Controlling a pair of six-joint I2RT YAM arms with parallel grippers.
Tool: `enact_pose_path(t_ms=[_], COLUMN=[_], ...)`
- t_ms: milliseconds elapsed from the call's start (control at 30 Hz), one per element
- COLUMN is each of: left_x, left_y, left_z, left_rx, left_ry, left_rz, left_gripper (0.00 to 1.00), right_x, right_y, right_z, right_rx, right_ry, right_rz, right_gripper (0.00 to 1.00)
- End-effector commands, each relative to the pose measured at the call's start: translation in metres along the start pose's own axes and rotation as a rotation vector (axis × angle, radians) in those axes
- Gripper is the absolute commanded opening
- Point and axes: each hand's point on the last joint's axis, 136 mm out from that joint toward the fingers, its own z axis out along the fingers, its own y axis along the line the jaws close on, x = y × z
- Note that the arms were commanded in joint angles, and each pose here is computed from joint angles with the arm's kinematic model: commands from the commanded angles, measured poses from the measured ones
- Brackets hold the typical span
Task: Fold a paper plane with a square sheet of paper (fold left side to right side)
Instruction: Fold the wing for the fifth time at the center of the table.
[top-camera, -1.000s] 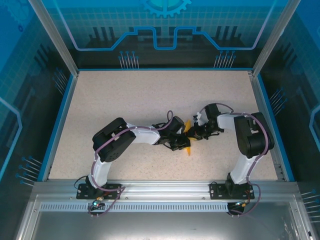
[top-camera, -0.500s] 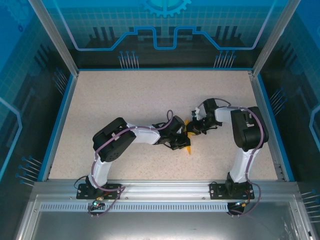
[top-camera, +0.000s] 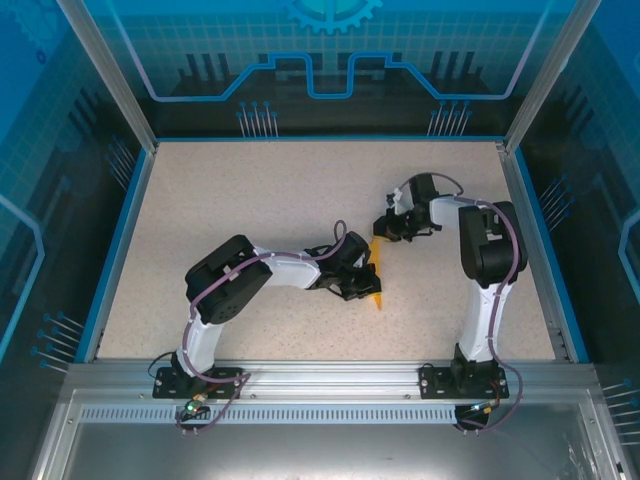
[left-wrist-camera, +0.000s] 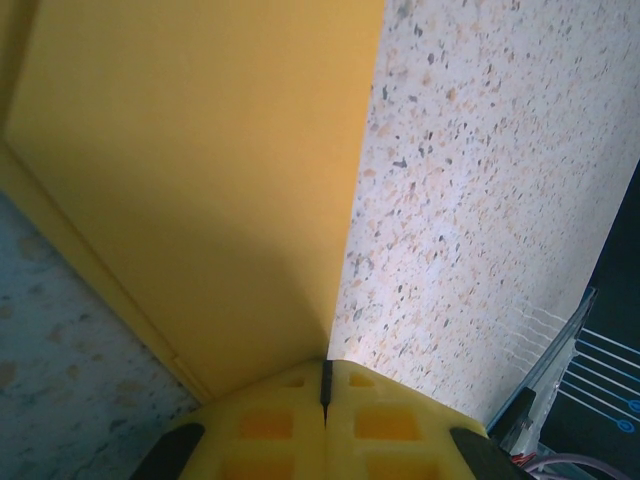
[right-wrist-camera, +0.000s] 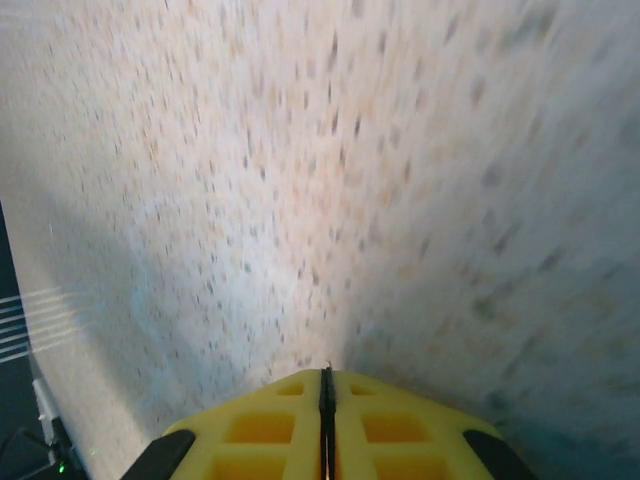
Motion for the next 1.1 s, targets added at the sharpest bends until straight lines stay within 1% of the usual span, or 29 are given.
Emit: enact_pose_path(t_ms=[0,100,200,333,433,500,533,600,700,767,933,1067], left_x=[0.045,0.045,0.043,0.043,0.042,0.042,0.042,0.042,0.042,0.041,0.041,0.039], left_y=[0.076,0.075,0.073,0.072,0.071,0.071,0.070,0.071,0.071,0.070,0.068,0.064], left_z=[0.013,0.013,0.012,0.012,0.012,0.012,0.012,0.012,0.011,0.011,0.011,0.010], left_rx=[-0.233,-0.231,-0.228,-0.226,-0.225,-0.223,-0.222,-0.222,-0.222,-0.222,-0.218,-0.203], left_ry=[0.146,0.146,0.140,0.137,0.136,0.135,0.134,0.132,0.131,0.130,0.128,0.122], left_rz=[-0.106,-0.105,-0.103,-0.098,-0.099,-0.096,-0.095,-0.096,-0.095,-0.095,-0.094,-0.086], left_gripper=[0.03,0.03,0.03,0.03,0.03,0.03,0.03,0.03,0.03,0.03,0.03,0.03], right_x=[-0.031,-0.036,-0.028,0.011,0.053,0.077,0.089,0.102,0.106,0.106,0.109,0.118], right_y=[0.007,0.024,0.037,0.039,0.030,0.028,0.026,0.029,0.031,0.030,0.022,0.004], right_z=[-0.015,-0.035,-0.054,-0.062,-0.063,-0.067,-0.067,-0.065,-0.054,-0.043,-0.022,-0.012], right_rx=[-0.003,-0.017,-0.015,-0.019,0.008,0.012,0.007,-0.039,-0.097,-0.111,-0.086,-0.020], right_ry=[-0.088,-0.134,-0.164,-0.126,-0.071,-0.057,-0.044,-0.030,0.010,0.029,0.080,0.123], right_rz=[-0.064,-0.104,-0.123,-0.060,-0.011,-0.007,0.001,-0.005,0.009,0.012,0.023,0.067], right_gripper=[0.11,0.13,0.14,0.13,0.11,0.09,0.06,0.03,0.02,0.01,0.02,0.02])
